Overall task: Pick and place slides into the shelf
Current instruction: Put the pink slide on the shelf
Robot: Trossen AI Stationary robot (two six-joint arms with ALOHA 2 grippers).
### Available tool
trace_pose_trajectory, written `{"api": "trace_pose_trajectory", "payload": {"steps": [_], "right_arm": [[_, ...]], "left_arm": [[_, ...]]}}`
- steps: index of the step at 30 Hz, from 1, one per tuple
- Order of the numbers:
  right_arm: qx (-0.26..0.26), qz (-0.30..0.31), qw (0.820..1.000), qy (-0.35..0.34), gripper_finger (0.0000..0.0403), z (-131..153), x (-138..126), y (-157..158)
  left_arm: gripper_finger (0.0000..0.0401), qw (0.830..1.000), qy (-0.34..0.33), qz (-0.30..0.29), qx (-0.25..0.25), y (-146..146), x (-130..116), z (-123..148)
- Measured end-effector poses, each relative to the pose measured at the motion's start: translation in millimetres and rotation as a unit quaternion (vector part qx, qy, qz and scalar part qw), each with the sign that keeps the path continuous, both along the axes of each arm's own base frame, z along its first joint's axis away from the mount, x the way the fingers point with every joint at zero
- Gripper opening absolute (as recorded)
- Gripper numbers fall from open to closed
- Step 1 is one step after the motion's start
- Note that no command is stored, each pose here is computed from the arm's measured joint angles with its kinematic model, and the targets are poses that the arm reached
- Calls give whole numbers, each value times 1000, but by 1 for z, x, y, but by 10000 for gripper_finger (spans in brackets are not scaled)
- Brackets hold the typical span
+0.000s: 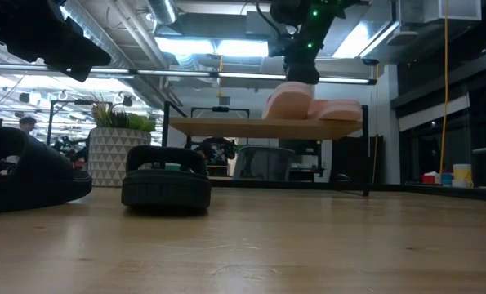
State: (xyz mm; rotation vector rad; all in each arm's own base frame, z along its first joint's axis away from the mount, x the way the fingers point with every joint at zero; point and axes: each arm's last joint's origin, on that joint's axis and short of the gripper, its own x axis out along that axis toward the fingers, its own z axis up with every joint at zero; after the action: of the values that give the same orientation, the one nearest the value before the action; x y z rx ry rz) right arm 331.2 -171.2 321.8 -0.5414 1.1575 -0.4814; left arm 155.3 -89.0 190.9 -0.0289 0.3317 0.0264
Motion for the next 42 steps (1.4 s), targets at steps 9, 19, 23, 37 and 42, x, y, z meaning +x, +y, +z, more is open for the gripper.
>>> {"api": "trace_pose_trajectory", "payload": {"steps": [9,19,23,37,42], "right_arm": [[-4,-1,1000,-7,11,1,1,-1],[-20,-16,1000,-2,11,1,0,-2],[-21,-17,1000,1,11,1,0,-1],[-16,-15,1000,6,11,0,-1,-1],[-3,-6,1000,5,11,0,-1,0]], "left_arm": [[0,1000,0,0,0,0,0,0],[0,1000,0,0,0,0,0,0],[0,1000,0,0,0,0,0,0],[0,1000,0,0,0,0,0,0],[0,1000,0,0,0,0,0,0]]}}
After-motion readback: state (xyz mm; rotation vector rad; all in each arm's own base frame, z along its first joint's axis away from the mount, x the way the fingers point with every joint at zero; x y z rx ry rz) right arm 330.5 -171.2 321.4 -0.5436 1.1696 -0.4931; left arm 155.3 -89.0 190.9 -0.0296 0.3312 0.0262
